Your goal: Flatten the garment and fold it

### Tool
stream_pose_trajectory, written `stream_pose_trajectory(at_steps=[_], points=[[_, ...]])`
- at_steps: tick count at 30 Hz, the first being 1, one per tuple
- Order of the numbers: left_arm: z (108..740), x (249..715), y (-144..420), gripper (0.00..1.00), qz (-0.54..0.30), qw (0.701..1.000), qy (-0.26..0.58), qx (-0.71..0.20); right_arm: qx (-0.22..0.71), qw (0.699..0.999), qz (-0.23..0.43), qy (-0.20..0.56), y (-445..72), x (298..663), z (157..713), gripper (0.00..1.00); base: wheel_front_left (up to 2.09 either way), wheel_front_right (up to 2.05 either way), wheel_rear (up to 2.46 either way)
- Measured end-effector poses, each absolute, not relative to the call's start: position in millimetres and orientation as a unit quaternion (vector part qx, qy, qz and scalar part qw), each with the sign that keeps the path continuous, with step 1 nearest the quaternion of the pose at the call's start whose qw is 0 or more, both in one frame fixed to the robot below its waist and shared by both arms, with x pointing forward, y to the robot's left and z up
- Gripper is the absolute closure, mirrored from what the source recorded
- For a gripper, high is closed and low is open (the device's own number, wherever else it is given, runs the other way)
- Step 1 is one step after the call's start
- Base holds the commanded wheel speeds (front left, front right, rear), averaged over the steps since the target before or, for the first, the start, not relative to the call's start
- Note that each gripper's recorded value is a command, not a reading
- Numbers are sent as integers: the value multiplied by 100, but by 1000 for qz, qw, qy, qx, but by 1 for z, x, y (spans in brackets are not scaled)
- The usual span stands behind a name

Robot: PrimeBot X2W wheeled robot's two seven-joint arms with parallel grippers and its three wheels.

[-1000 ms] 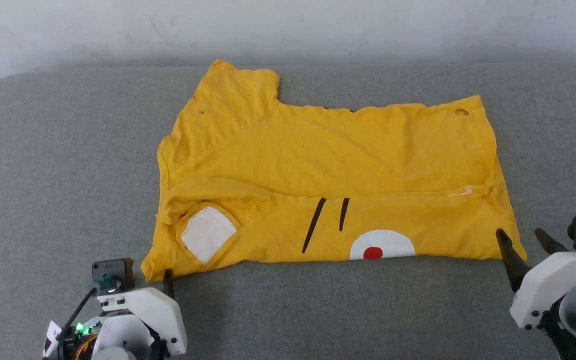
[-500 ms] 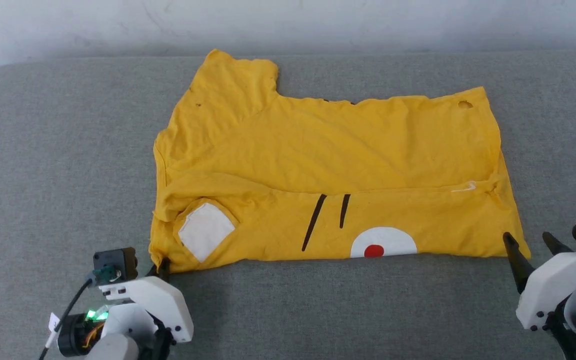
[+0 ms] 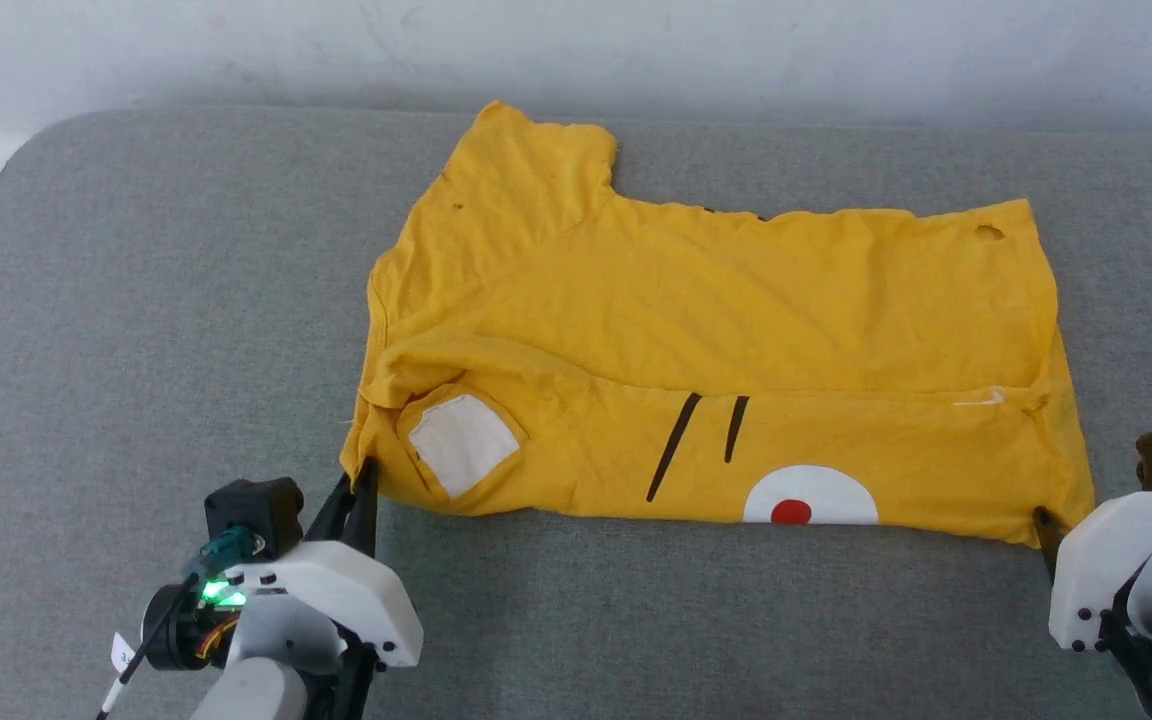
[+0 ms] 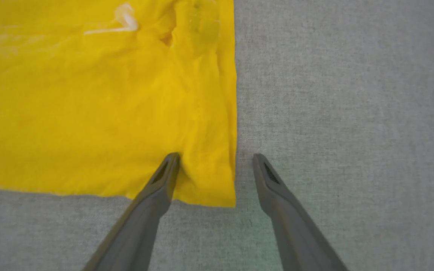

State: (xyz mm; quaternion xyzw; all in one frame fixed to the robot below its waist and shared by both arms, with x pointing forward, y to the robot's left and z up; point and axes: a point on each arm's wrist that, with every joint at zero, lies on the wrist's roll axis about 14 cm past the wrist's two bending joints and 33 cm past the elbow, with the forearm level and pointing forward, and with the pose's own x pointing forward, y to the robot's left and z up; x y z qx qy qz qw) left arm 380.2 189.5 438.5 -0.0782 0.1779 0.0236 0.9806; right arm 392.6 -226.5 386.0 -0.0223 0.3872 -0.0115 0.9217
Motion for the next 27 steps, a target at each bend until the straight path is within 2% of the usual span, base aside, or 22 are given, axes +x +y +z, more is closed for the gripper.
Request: stream_pose_trajectory(at_steps=[5,6,7,17,23,27], points=[[438,379,191,100,26,981,178,-79,-22,912,-13,408,-224,393,370,0,0,0,0],[438,378,191,100,26,980,179,-79,-21,911,-12,412,-223,393,368,53,0,0,0],[437,378,191,100,26,980,180,-79,-20,910,-12,413,-223,393,367,100,0,0,0],[432,366,199,100,31,978,196,-63,22,923,-7,385,-219,390,382,100,0,0,0],[432,345,207,100,30,975,214,-45,34,927,-6,375,-228,369,406,100,0,0,0],[421,317,207,100,26,964,260,-46,34,928,-7,372,-235,350,421,100,0,0,0]])
